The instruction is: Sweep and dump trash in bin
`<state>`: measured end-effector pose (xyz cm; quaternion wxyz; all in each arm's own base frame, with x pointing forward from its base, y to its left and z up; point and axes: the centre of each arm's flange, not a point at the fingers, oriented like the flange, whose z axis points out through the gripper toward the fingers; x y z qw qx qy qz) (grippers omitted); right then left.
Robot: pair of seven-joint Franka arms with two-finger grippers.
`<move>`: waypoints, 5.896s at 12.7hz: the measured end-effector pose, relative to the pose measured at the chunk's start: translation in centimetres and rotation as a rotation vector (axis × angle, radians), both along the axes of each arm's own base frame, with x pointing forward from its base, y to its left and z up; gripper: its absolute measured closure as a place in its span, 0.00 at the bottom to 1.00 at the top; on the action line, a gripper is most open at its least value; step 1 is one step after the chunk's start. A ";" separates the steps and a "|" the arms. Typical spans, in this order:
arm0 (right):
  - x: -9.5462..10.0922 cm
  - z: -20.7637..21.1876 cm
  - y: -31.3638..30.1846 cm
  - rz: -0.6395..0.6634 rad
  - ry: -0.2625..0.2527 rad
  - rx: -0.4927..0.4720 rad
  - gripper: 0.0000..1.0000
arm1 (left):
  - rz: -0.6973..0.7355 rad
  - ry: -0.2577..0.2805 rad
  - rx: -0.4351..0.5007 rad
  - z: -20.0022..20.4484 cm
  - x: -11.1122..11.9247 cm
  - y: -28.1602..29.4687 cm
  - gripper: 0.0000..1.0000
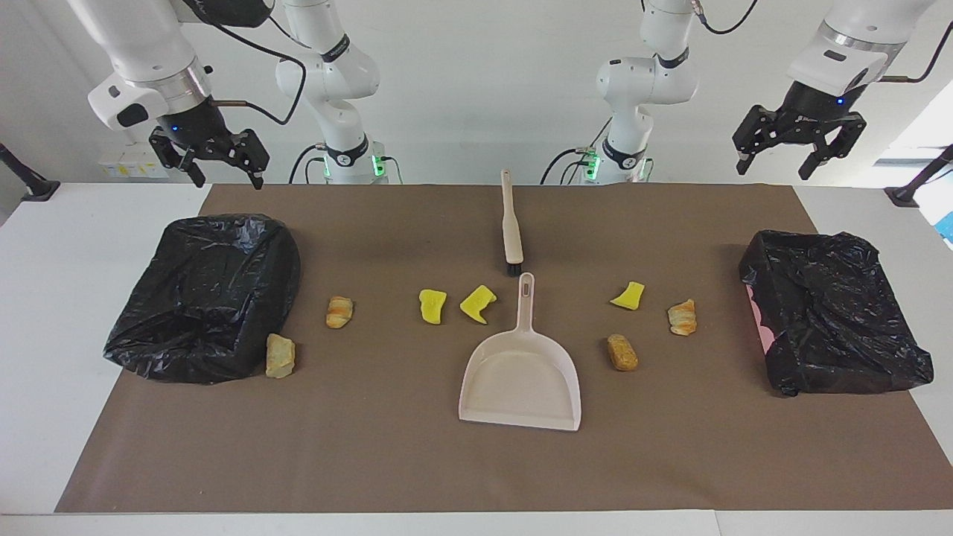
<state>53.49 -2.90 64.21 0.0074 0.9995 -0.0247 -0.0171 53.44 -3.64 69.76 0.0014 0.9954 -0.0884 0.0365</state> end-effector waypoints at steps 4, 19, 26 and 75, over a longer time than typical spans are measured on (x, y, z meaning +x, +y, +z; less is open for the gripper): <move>-0.7 0.0 0.0 0.000 0.021 0.002 0.00 | 0.003 0.000 0.000 0.0 0.0 0.2 0.00; -0.8 -0.1 2.3 0.033 0.019 0.004 0.00 | -0.096 0.061 0.001 -1.8 -2.8 -5.1 0.00; 1.5 -3.5 9.5 0.080 0.012 -0.002 0.00 | -0.158 0.135 0.030 -7.6 -12.9 -16.4 0.00; 6.5 -26.9 43.2 -0.095 -0.156 0.054 0.67 | 0.033 0.248 0.139 -26.6 -16.5 -14.8 0.74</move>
